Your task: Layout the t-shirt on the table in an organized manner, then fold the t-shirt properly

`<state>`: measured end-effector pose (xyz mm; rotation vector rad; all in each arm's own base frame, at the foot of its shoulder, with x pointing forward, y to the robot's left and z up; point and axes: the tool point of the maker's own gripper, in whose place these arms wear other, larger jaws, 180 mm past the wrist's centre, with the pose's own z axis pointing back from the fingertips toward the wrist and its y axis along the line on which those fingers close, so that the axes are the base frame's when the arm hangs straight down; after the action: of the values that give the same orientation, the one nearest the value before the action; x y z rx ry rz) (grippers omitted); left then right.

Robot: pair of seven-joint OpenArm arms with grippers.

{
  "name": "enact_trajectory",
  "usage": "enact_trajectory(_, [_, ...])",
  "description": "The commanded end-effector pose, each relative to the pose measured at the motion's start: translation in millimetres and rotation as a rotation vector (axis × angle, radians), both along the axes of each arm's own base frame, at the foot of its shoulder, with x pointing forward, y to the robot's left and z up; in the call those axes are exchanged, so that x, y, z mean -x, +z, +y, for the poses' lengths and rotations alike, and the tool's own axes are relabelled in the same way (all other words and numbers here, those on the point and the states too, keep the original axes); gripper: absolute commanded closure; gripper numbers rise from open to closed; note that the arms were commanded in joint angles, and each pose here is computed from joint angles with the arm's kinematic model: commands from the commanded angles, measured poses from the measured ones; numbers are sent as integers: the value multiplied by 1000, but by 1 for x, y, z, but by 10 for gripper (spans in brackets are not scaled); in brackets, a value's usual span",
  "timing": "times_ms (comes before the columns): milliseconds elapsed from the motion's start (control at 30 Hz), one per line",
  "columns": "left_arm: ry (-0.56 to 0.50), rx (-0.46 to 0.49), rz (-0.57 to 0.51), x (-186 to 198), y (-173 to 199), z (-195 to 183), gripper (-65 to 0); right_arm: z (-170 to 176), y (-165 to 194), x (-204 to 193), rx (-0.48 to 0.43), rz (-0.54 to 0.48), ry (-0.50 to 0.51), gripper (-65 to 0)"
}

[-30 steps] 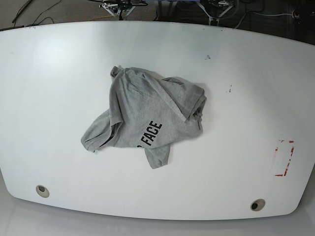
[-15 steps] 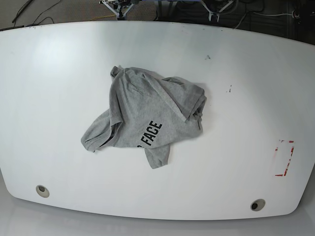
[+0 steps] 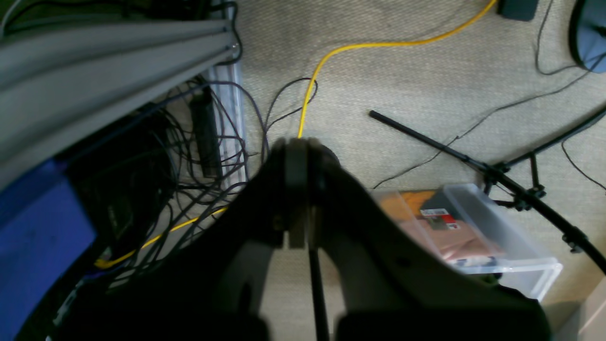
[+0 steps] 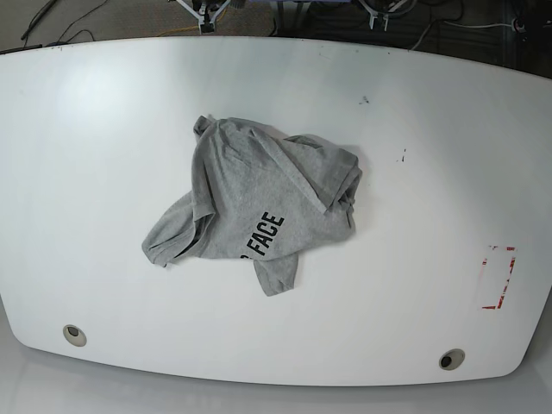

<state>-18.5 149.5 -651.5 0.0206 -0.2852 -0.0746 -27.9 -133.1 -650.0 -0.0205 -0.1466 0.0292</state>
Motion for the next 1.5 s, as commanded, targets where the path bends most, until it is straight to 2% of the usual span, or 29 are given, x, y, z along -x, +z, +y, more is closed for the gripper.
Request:
enact_trajectory(0, [-4, -4, -15, 4, 3, 2, -405, -4, 3, 5, 9, -12, -4, -13])
enact_trajectory(133, [-5, -9, -14, 14, 5, 3, -427, -4, 6, 12, 15, -13, -4, -101])
enact_trajectory(267, [-10, -17, -30, 17, 9, 6, -428, -5, 12, 17, 26, -28, -4, -232])
enact_trajectory(367, [-13, -23, -45, 19, 13, 7, -429, -11, 18, 19, 44, -45, 0, -273])
enact_trajectory(833, [-25, 22, -133, 25, 39, 1, -427, -29, 48, 28, 104, -116, 18, -276])
enact_trajectory(1100, [-39, 2, -186, 26, 59, 7, -427, -22, 67, 29, 100, -158, 81, -277])
enact_trajectory(1267, [12, -4, -228, 27, 75, 13, -427, -15, 81, 34, 96, -180, 114, -277])
enact_trajectory(1467, [22, -12, -254, 32, 92, 20, -427, -10, 101, 39, 86, -213, 56, -276])
